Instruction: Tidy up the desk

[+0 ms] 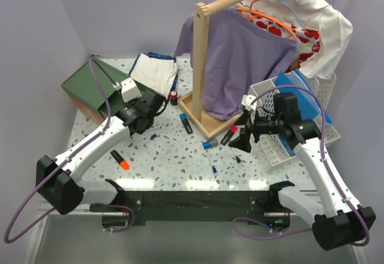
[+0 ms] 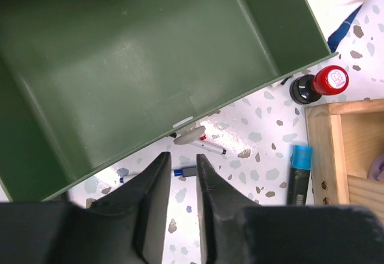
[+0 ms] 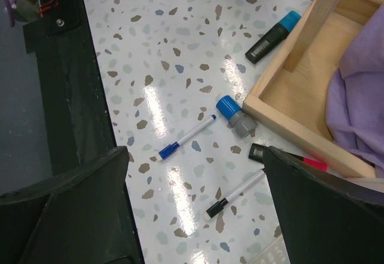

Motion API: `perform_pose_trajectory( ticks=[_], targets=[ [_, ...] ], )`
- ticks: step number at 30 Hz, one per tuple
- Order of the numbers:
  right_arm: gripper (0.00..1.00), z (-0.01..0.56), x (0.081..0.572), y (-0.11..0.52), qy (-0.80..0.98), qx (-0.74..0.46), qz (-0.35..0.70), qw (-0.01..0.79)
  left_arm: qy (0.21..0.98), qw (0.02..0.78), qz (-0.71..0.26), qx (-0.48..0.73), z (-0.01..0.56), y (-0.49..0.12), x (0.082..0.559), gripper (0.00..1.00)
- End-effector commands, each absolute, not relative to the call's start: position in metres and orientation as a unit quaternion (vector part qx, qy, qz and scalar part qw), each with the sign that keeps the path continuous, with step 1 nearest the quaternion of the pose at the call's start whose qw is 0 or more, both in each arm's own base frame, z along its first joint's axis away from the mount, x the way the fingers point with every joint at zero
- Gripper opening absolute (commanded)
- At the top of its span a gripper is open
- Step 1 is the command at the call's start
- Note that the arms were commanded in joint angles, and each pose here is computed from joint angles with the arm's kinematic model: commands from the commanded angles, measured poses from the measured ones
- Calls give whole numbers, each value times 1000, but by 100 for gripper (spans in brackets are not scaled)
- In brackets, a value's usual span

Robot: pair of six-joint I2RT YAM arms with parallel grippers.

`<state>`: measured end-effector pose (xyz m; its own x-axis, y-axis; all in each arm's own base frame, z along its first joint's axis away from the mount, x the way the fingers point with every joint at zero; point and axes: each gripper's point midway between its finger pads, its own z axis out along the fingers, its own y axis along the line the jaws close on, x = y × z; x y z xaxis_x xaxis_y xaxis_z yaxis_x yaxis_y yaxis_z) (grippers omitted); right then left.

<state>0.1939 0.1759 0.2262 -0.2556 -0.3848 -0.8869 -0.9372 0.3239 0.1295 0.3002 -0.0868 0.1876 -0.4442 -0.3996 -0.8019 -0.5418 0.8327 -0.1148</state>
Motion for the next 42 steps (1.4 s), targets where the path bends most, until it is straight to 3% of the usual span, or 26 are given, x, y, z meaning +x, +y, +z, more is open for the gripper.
perform_pose_trajectory(
  ticks=[1,8,11,13,15,19,31,37,42],
  targets=[
    [99,239,194,176,696,-479,337,416,833,469,56,-287,212,-86,299,33],
    [99,238,193,176,695,-482,338,413,848,474,-25,-234,241,-105,291,44],
    [99,235,193,175,693,-488,336,411,859,478,-86,-160,254,-124,282,59],
    [99,232,190,174,689,-498,331,409,853,495,-159,-53,270,-149,270,62],
    [99,230,185,175,682,-508,339,402,832,520,-195,0,284,-155,258,74],
    [99,231,172,176,656,-541,352,391,806,539,-233,69,294,-159,234,84],
    [99,202,161,200,656,-639,283,286,774,578,-259,29,260,-126,196,85],
    [99,192,161,246,629,-705,194,265,763,594,-254,2,265,-112,190,87],
    [99,186,178,295,652,-683,160,287,763,601,-239,-7,271,-106,193,88]
  ],
)
